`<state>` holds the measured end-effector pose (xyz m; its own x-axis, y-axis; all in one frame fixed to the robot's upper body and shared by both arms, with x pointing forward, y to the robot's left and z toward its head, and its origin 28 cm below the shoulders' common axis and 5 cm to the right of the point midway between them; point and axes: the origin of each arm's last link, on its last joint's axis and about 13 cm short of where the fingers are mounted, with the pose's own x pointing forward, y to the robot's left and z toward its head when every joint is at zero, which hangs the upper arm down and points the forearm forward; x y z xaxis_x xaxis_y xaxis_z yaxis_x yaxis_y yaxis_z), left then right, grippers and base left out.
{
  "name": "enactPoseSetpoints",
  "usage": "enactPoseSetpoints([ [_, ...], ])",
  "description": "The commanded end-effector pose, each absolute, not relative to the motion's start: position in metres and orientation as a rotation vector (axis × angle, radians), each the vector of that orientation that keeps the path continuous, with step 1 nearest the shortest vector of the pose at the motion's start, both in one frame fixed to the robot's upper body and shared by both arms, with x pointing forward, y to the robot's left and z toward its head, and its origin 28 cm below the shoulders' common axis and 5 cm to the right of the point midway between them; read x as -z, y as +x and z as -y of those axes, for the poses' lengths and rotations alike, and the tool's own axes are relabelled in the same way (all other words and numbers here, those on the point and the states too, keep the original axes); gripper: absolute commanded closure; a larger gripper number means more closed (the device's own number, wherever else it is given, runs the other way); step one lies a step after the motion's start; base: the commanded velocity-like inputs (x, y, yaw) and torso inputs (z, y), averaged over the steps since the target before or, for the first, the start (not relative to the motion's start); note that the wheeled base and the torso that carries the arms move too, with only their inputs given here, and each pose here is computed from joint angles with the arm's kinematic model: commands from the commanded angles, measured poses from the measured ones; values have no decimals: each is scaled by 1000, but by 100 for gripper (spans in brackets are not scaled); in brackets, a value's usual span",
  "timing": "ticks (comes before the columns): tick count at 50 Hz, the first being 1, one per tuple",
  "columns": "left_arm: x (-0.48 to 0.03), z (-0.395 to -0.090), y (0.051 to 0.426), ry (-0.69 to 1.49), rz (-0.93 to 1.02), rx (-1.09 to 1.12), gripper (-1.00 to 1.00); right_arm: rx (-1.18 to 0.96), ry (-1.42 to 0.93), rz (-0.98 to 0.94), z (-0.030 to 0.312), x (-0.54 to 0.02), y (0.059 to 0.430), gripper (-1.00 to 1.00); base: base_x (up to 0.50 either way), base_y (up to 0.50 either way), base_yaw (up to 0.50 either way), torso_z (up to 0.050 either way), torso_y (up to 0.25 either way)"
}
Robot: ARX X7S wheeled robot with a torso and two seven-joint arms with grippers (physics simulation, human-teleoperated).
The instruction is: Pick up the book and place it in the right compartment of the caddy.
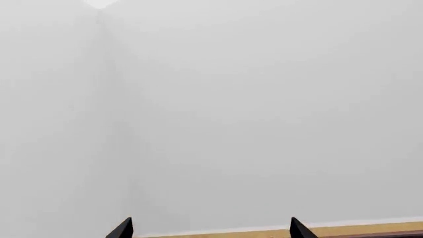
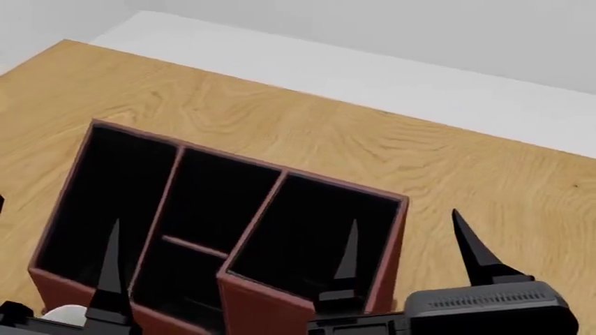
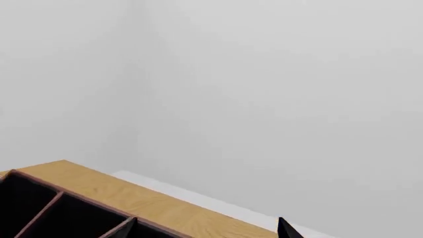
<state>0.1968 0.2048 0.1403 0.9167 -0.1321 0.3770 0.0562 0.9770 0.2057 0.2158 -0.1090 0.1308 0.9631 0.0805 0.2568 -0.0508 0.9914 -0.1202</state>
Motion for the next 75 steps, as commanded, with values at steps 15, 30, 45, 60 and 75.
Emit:
enactPoseSetpoints([
  [15,-140,-206,197,198,402,94,-100,-72,-131,265,107,-130,215,-100,0,0,500,0,0],
  [30,-142,-206,195,200,403,96,-100,-80,-131,273,105,-131,216,-100,0,0,400,0,0],
  [45,-142,-206,195,199,402,97,-100,-153,-95,290,104,-132,215,-100,204,-329,0,0,0],
  [60,-141,-206,196,196,402,95,-100,-90,-149,248,104,-131,217,-100,-2,3,34,0,0],
  [75,-143,-207,195,195,404,94,-100,-138,-103,244,103,-133,217,-100,-17,-11,133,0,0],
])
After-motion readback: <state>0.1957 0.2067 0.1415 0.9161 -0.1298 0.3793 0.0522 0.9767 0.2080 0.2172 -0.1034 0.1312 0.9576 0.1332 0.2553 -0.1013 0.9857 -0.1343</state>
